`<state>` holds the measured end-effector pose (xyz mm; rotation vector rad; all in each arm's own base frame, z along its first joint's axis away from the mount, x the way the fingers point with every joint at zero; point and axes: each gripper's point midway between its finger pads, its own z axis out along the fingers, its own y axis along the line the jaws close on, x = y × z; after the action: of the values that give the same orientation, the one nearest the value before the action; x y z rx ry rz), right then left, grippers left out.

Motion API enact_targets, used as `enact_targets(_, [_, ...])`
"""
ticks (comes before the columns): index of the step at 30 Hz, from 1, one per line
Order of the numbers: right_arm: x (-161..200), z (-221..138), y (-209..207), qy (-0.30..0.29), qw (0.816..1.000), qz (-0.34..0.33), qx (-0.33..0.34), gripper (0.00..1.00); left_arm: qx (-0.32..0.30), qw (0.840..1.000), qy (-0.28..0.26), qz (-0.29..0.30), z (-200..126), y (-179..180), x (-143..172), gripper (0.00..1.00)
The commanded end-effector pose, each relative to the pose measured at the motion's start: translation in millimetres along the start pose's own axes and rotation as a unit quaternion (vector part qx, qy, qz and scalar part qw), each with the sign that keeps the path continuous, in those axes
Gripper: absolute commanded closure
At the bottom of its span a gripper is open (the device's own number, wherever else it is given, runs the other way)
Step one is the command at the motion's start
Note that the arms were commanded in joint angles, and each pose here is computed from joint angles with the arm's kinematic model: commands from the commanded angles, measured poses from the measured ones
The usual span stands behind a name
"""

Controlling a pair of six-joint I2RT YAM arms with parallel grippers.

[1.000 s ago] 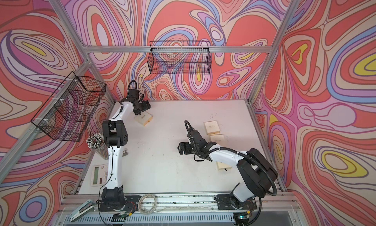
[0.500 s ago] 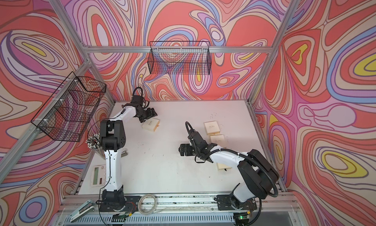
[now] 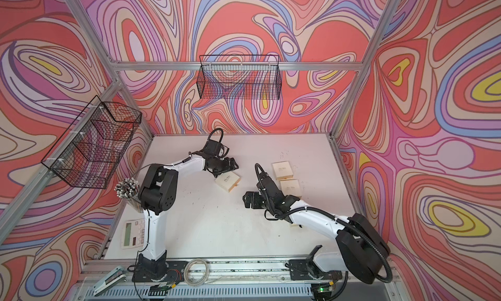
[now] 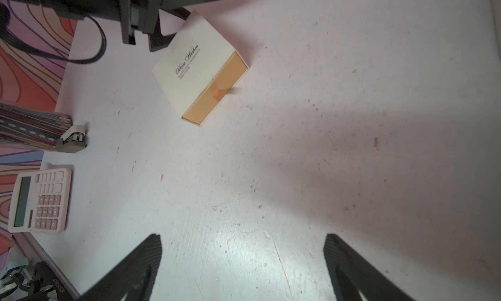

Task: Take out the earrings from the drawer-style jewelry box
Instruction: Move the jewelry box to the center of the board.

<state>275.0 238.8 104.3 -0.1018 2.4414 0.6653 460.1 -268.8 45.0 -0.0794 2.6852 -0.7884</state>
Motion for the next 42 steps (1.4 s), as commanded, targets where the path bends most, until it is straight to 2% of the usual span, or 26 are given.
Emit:
enact_targets(1, [-10, -12, -5, -0.023, 0.999, 0.006, 0.023, 0.02, 0.045, 0.999, 0.017, -0.011, 5, -29, 23, 0.17])
enact_targets(3, [-17, -17, -7, -0.03, 0.999, 0.007, 0.031, 0.02, 0.069, 0.997, 0.021, -0.002, 1, -50, 29, 0.17])
enact_targets(6, [-30, -21, -5, -0.04, 0.999, 0.007, 0.026, 0.02, 0.098, 0.995, -0.004, -0.002, -24, -71, 24, 0.18])
enact_targets(11, [-56, -12, -2, -0.047, 0.999, 0.009, 0.016, 0.02, 0.08, 0.99, -0.116, -0.031, -103, -61, 17, 0.18])
enact_targets(13, [-66, -4, -2, -0.05, 0.999, 0.008, 0.013, 0.02, 0.076, 0.986, -0.14, -0.04, -129, -52, 29, 0.2])
enact_targets(15, [-75, 9, 0, -0.044, 0.999, 0.005, 0.001, 0.02, 0.074, 0.986, -0.14, -0.049, -144, -41, 50, 0.23])
enact_targets(18, [-83, 37, 4, -0.024, 1.0, -0.009, -0.006, 0.02, 0.073, 0.987, -0.125, -0.065, -155, -21, 88, 0.38])
enact_targets(21, [-92, 65, 2, -0.016, 1.0, -0.018, -0.004, 0.02, 0.07, 0.989, -0.103, -0.078, -157, -2, 122, 0.54])
enact_targets(24, [-98, 91, -5, -0.006, 1.0, -0.019, -0.006, 0.02, 0.058, 0.99, -0.09, -0.092, -150, 13, 141, 0.71])
enact_targets(31, [-90, 132, -3, 0.035, 0.999, -0.017, -0.037, 0.02, 0.061, 0.989, -0.07, -0.113, -110, 20, 139, 0.98])
enact_targets(36, [-72, 138, -1, 0.063, 0.996, -0.001, -0.063, 0.03, 0.057, 0.988, -0.061, -0.128, -76, 20, 127, 1.0])
enact_targets(42, [-58, 121, -3, 0.066, 0.995, 0.004, -0.07, 0.04, 0.053, 0.989, -0.059, -0.127, -49, 21, 116, 1.0])
